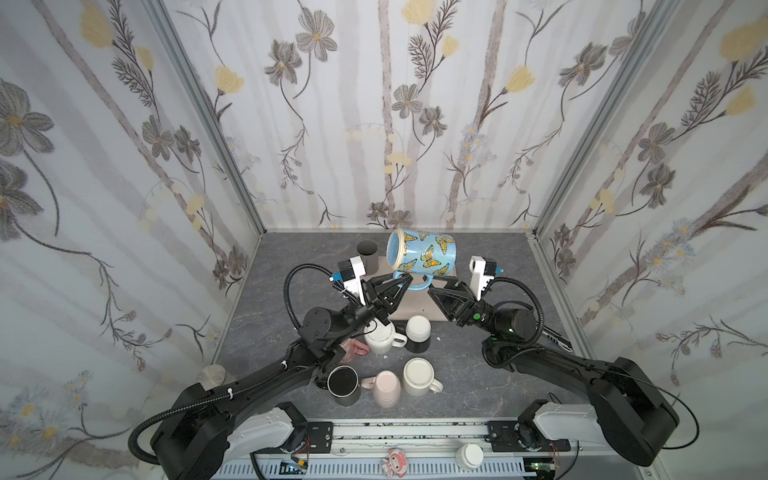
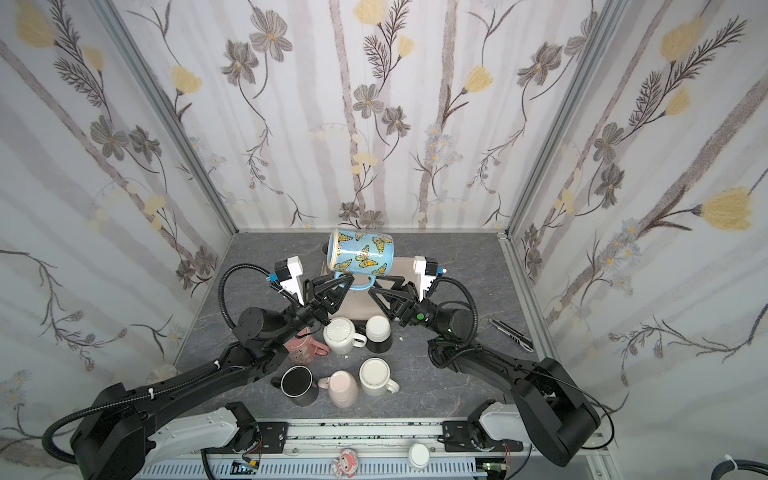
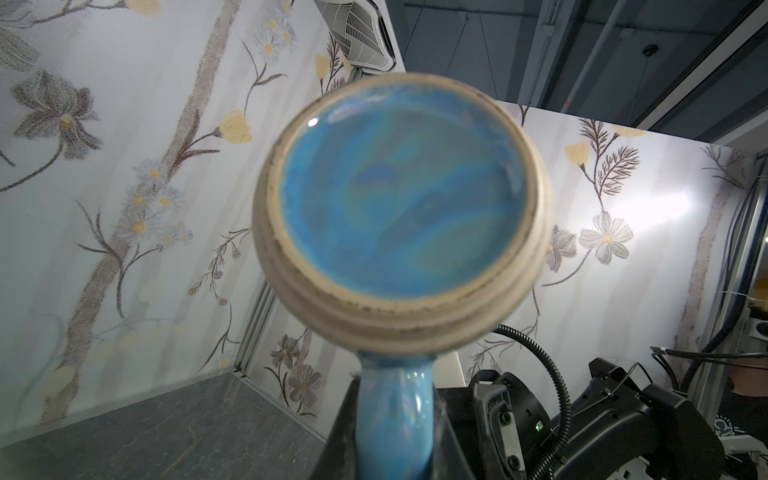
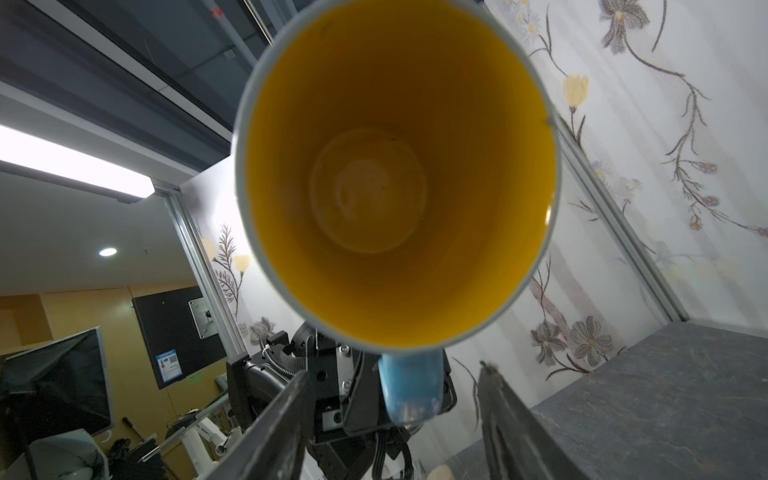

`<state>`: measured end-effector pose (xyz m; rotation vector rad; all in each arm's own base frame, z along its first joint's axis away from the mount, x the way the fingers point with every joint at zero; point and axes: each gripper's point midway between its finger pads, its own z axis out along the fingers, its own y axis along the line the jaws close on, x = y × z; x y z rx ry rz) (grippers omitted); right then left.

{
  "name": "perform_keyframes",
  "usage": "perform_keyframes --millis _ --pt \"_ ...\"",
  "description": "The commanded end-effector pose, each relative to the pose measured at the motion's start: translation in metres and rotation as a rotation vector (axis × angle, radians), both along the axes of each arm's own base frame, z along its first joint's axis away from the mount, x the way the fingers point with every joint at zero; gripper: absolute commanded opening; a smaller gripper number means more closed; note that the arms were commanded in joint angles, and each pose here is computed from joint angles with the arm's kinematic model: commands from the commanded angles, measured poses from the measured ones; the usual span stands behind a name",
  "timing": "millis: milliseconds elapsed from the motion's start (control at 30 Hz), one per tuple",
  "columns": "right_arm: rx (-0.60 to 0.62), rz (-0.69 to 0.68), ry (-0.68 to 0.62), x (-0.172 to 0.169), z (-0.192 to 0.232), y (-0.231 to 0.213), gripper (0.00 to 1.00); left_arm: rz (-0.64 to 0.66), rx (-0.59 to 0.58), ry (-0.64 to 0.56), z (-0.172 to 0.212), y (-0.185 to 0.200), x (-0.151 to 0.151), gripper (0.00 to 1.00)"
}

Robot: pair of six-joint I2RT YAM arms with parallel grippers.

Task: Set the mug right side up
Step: 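Close the right gripper on the blue mug handle held by the left gripper, then carry the blue mug over the tray with the right gripper while the left gripper withdraws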

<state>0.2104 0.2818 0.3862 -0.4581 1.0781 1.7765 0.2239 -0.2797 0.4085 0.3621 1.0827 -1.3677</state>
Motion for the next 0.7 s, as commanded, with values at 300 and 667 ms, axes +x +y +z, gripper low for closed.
perform_keyframes --millis 300,667 --pt "0.142 -0.010 -0.080 -0.007 0.041 -0.004 0.38 0.029 -0.145 -0.078 0.038 0.017 -0.005 0.00" --pt "0.116 -0.083 -0.045 0.007 0.044 0.001 0.00 0.051 -0.128 0.003 0.024 0.014 0.008 0.16"
